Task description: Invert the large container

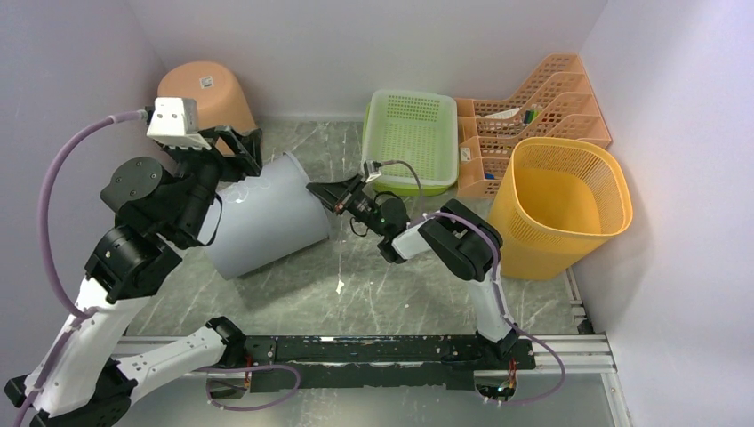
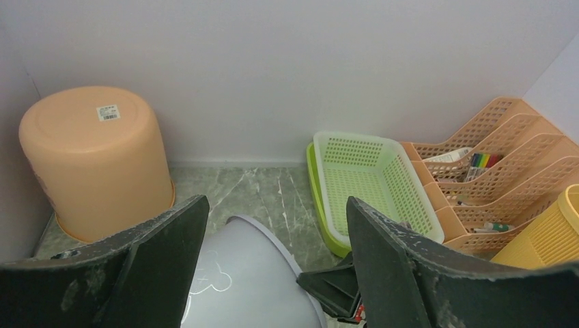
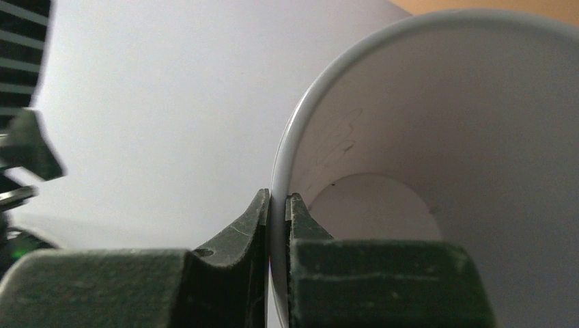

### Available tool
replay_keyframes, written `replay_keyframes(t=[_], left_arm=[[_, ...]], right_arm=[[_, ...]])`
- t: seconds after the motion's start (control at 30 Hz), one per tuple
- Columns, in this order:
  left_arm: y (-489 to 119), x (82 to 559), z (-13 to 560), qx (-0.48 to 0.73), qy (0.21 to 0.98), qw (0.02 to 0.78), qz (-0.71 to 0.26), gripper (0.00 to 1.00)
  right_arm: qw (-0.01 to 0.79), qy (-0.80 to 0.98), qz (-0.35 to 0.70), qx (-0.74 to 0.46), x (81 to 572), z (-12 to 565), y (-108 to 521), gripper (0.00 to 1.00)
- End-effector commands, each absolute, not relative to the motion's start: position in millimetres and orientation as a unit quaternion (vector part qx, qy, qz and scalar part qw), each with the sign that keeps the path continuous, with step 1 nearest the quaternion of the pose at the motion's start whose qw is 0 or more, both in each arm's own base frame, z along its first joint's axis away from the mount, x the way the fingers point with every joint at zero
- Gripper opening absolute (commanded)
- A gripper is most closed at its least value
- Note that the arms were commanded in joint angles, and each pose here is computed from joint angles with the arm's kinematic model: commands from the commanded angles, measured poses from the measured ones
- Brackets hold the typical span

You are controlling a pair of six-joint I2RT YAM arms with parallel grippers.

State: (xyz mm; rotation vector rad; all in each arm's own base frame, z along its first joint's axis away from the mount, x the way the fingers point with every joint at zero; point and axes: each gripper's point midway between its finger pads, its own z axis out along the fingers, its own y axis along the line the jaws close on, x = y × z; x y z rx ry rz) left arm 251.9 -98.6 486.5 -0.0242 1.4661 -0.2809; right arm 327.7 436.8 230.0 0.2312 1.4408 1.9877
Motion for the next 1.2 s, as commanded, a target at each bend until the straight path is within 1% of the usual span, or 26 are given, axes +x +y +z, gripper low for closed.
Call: replay_keyframes(t=[0.0, 0.27, 0.57, 0.8, 0.97, 1.0, 1.1, 1.17], left_arm=[[-99, 256, 485, -0.010, 0.667, 0.735, -0.120, 0.86], [-106, 266, 476, -0.004, 0.676, 0.729, -0.108, 0.88], [-117, 277, 460, 0.005, 0.687, 0.719, -0.104, 0.88], [-121, 281, 452, 0.005, 0.691, 0.715, -0.106, 0.89], [-120, 282, 447, 0.004, 0.694, 0.712, -0.101, 0.89], [-119, 281, 446, 0.003, 0.695, 0.712, -0.101, 0.89], [-119, 280, 443, 0.002, 0.696, 0.711, -0.103, 0.89], [-119, 279, 441, 0.002, 0.697, 0.709, -0.105, 0.89]], right_arm=[[0.285, 0.562, 0.763, 0.148, 330, 182, 410, 0.00], [0.256, 0.588, 0.738, 0.209, 326, 124, 363, 0.00], [0.253, 0.663, 0.671, 0.215, 305, 72, 340, 0.00], [0.259, 0.690, 0.650, 0.186, 298, 66, 343, 0.00], [0.272, 0.725, 0.613, 0.154, 296, 65, 349, 0.00], [0.275, 0.736, 0.601, 0.148, 297, 64, 350, 0.03], [0.285, 0.774, 0.551, 0.129, 300, 58, 351, 0.32], [0.295, 0.800, 0.510, 0.115, 304, 52, 350, 0.49]])
